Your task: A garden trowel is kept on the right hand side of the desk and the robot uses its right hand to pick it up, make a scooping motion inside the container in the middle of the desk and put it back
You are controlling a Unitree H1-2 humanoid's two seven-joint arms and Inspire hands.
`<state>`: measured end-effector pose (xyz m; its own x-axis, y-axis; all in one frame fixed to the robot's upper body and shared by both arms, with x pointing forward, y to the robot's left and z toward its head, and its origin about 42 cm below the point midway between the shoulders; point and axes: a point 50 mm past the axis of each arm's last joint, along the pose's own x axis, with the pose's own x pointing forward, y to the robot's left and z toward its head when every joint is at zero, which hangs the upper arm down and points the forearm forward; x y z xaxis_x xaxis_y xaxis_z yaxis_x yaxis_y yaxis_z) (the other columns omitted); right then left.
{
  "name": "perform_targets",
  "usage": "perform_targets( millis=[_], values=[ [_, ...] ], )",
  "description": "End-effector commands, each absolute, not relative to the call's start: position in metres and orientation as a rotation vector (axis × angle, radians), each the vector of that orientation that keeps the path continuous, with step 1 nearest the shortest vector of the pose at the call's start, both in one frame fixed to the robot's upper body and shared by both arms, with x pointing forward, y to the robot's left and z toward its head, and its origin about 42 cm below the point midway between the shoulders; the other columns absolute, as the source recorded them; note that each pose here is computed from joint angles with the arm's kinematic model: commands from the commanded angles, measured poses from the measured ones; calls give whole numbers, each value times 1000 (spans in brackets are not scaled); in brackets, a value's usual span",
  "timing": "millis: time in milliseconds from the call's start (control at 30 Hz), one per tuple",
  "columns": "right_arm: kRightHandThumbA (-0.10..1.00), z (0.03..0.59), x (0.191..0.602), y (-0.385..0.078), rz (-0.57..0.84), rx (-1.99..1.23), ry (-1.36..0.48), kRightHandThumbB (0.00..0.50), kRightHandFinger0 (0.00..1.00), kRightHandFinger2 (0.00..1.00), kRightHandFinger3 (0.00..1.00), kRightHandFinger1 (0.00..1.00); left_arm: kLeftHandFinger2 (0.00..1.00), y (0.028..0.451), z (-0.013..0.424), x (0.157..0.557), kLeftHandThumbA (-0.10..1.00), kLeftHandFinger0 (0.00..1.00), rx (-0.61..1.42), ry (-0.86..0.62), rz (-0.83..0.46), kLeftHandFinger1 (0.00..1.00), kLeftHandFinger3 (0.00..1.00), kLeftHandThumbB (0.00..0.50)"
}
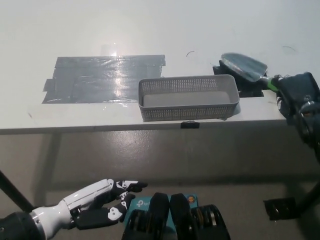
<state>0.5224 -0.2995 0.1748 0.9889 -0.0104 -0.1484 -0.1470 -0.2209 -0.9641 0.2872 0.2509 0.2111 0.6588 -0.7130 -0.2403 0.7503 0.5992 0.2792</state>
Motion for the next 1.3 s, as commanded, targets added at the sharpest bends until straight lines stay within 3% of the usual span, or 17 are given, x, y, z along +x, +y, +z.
perform_targets(
  millis=[0, 33, 67, 200, 267, 300, 367, 567, 633, 667, 733, 833, 933, 1167, 1200, 1233, 1267],
  values=[
    [-93, 106, 478, -317, 69, -1576, 100, 0, 0, 562, 384, 242, 1000, 261, 218, 284, 1000, 1000, 422, 126, -870, 1000, 1000, 500],
    [-75, 105, 476, -316, 51, -1548, 86, 0, 0, 514, 390, 195, 1000, 262, 217, 284, 1000, 1000, 425, 130, -872, 1000, 1000, 500],
    [-26, 106, 477, -316, 33, -1535, 92, 0, 0, 528, 565, 188, 1000, 262, 216, 285, 1000, 1000, 429, 133, -874, 1000, 1000, 500],
    [-31, 111, 475, -313, -62, -1438, -10, 22, 0, 304, 661, 8, 1000, 263, 213, 283, 1000, 1000, 442, 146, -870, 1000, 1000, 500],
    [-53, 113, 474, -313, -82, -1423, -47, 45, 0, 272, 628, 0, 1000, 263, 212, 282, 1000, 1000, 444, 151, -871, 1000, 1000, 500],
    [-91, 114, 475, -313, -88, -1423, -50, 2, 0, 258, 612, 0, 1000, 263, 212, 283, 1000, 1000, 445, 152, -871, 1000, 1000, 500],
    [-100, 121, 477, -315, -107, -1416, -94, 0, 0, 269, 382, 0, 1000, 264, 212, 284, 1000, 1000, 458, 155, -874, 1000, 1000, 500],
    [-100, 146, 481, -323, -119, -1484, -184, 0, 0, 285, 500, 0, 1000, 263, 213, 286, 1000, 1000, 474, 158, -881, 1000, 1000, 500],
    [-100, 153, 482, -327, -107, -1483, -202, 0, 0, 272, 438, 0, 1000, 263, 212, 286, 1000, 1000, 478, 162, -882, 1000, 1000, 500],
    [-100, 158, 482, -331, -111, -1491, -258, 0, 0, 271, 261, 0, 1000, 263, 212, 286, 1000, 1000, 480, 163, -880, 1000, 1000, 500],
    [-100, 170, 484, -340, -106, -1514, -256, 0, 0, 271, 320, 0, 1000, 261, 212, 287, 1000, 1000, 487, 163, -889, 1000, 1000, 500],
    [-100, 188, 489, -349, -93, -1554, -299, 0, 0, 330, 175, 14, 1000, 262, 212, 287, 1000, 1000, 489, 164, -889, 1000, 1000, 500],
    [-100, 210, 491, -358, -102, -1588, -356, 24, 0, 288, 287, 0, 1000, 262, 212, 286, 1000, 1000, 491, 165, -893, 1000, 1000, 500],
    [-100, 255, 495, -374, -47, -1693, -504, 0, 0, 358, 106, 17, 1000, 263, 208, 287, 1000, 1000, 485, 183, -898, 1000, 1000, 500],
    [-100, 273, 495, -377, -32, -1743, -575, 10, 0, 475, 53, 8, 1000, 264, 208, 287, 1000, 1000, 488, 183, -895, 1000, 1000, 500],
    [-100, 286, 496, -379, -31, -1777, -603, 19, 0, 172, 76, 0, 1000, 264, 208, 286, 1000, 1000, 492, 184, -896, 1000, 1000, 500],
    [-100, 290, 496, -381, -31, -1781, -608, 19, 0, 138, 72, 0, 1000, 264, 208, 287, 1000, 1000, 493, 186, -898, 1000, 1000, 500]
  ],
)
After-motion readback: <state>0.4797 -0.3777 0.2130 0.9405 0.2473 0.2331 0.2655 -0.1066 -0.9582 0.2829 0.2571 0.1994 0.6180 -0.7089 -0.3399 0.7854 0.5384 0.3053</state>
